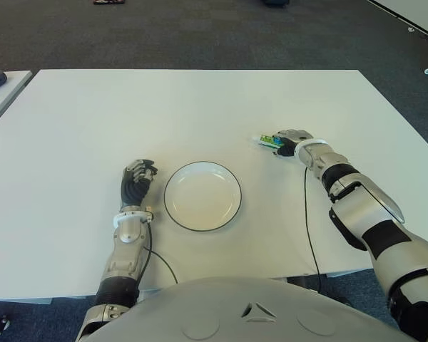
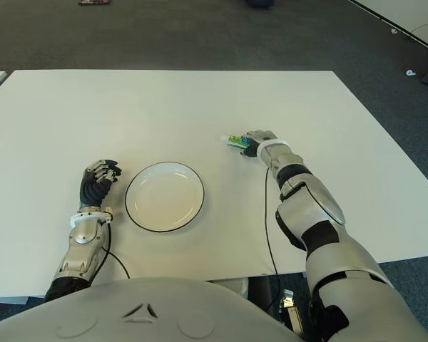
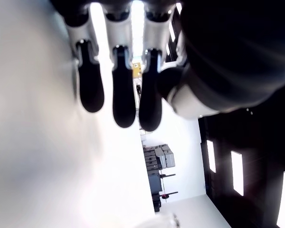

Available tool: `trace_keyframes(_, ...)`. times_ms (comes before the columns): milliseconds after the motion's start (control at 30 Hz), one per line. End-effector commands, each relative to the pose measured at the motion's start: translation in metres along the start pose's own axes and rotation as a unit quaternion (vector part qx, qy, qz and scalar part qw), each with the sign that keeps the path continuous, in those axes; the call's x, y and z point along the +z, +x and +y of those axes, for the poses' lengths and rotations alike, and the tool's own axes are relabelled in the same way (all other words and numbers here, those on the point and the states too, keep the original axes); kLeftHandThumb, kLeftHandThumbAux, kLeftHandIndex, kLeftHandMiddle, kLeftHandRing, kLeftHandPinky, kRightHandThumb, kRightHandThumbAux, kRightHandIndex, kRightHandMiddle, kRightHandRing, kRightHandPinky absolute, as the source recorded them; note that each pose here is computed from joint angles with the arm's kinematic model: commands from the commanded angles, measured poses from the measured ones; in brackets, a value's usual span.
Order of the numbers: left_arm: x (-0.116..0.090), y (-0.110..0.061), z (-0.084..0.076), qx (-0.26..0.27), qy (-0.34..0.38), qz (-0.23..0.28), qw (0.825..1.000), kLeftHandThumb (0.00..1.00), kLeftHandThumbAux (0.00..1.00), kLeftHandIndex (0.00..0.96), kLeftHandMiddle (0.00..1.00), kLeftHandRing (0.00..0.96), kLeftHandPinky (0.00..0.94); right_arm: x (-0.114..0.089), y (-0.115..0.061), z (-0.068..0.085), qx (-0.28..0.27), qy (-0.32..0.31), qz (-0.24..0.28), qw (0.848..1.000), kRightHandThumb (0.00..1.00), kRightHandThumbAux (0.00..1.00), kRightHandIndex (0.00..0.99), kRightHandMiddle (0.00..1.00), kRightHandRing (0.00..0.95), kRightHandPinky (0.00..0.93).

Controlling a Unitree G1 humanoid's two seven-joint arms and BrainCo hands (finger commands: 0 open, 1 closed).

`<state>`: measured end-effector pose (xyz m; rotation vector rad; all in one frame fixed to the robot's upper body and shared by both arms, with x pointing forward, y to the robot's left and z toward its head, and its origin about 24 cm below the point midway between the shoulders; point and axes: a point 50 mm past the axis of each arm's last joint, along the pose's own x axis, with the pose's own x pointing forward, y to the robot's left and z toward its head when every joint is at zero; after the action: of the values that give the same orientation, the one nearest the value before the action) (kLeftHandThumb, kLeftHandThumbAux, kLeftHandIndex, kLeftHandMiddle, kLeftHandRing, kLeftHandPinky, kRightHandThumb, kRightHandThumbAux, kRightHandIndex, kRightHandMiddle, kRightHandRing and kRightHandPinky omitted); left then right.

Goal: Put the toothpaste on the table into the plate.

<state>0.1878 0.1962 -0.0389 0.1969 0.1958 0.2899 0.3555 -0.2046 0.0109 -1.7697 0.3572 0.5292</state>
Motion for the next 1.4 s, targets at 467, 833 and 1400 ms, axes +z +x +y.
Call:
trace_keyframes(467, -0.015, -0.015, 0.006, 0.026, 0.009, 0.052, 0.998, 0.7, 0.723, 0.427, 0.524, 0.517, 0.491, 0.002, -0.003, 0.035, 0.01, -0.04, 0.025, 0.999, 0.509, 0.51, 0.002, 0.0, 0.0, 0.019)
trace_keyframes(833, -0.016, -0.018, 0.009, 0.033, -0.006, 0.052, 0.998, 0.701, 0.723, 0.426, 0.518, 0.513, 0.486, 0.014, -0.002, 0.028, -0.075, 0.017, 0.026, 0.997, 0.666, 0.694, 0.387, 0.471, 0.483, 0.47)
trace_keyframes(1400, -0.016, -0.018, 0.012, 0.039, -0.021, 0.051, 0.998, 0.702, 0.722, 0.427, 0.517, 0.51, 0.488, 0.021, -0.003, 0.024, -0.138, 0.073, 0.01, 0.988, 0.704, 0.723, 0.436, 0.722, 0.715, 0.748)
